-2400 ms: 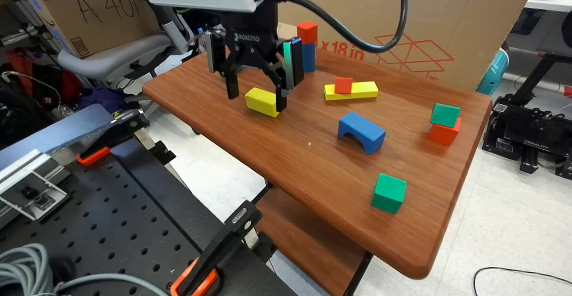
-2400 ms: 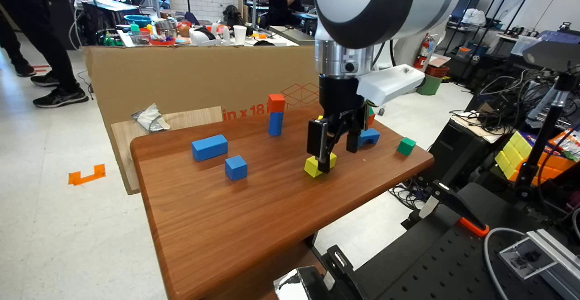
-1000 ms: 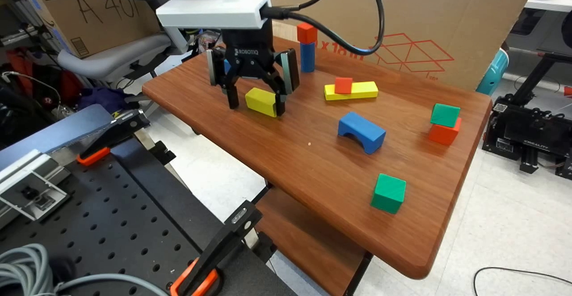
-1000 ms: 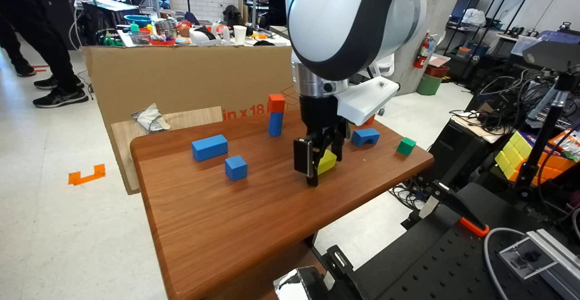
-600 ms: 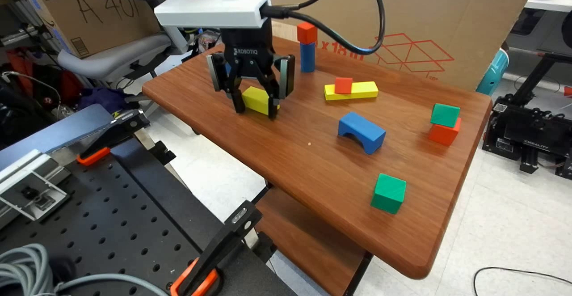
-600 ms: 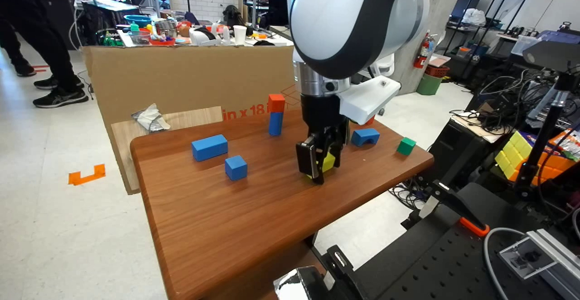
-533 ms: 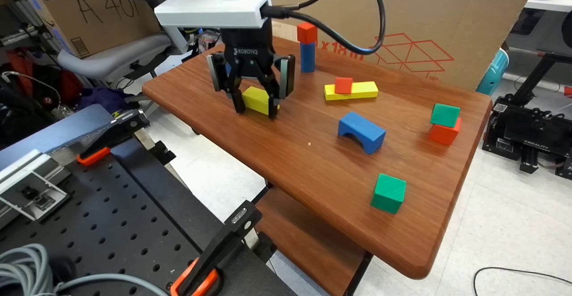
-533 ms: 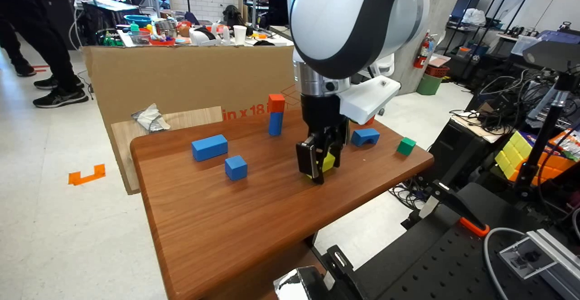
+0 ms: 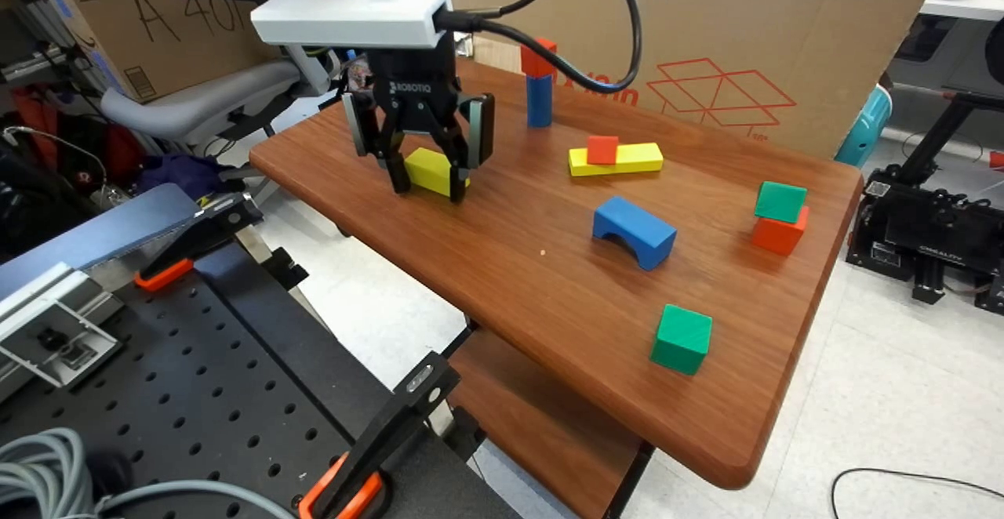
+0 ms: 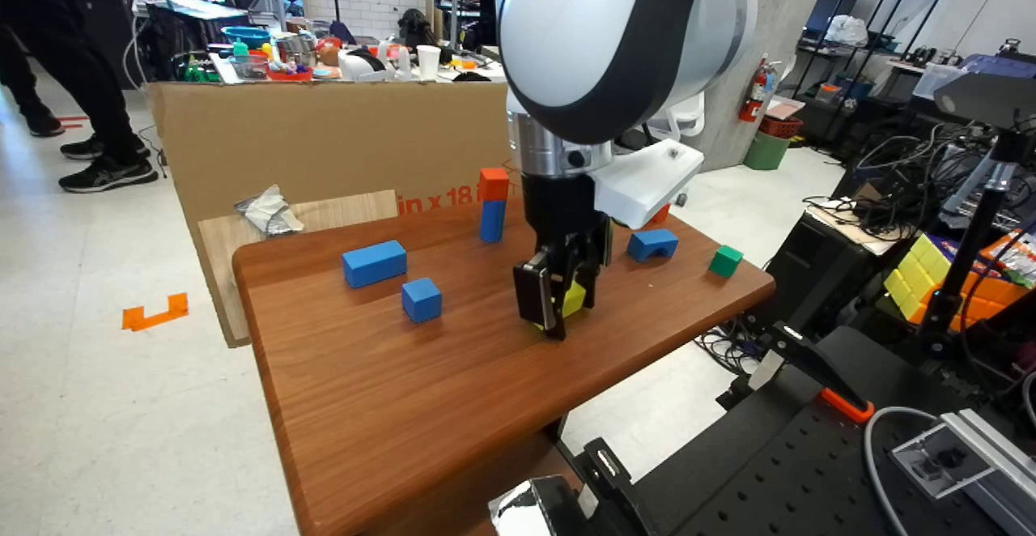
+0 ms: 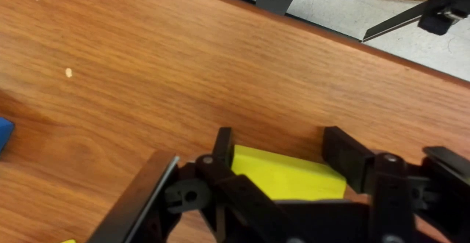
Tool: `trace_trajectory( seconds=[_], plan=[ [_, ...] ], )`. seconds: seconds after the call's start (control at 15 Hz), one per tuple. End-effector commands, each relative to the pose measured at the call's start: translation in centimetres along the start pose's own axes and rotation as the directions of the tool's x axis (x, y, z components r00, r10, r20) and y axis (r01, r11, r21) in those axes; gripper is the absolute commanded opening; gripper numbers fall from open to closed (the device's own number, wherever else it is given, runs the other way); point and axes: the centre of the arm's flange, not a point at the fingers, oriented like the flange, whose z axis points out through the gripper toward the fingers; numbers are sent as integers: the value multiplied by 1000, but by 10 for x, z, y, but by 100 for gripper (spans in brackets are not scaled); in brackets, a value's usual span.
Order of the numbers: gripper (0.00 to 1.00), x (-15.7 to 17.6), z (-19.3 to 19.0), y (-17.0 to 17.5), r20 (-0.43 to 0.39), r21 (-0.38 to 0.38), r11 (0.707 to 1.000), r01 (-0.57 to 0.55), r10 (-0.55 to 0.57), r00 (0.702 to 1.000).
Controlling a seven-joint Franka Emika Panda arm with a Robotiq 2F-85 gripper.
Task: Move the yellow block to the left
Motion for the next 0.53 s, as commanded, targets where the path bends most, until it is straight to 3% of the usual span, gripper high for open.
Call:
trace_trajectory(
  seconds=[0.0, 0.47],
  plan=[
    [41, -9, -11, -34, 12, 44, 998, 38, -38, 999],
    [41, 17, -17, -84, 20, 111, 992, 58, -61, 998]
  ],
)
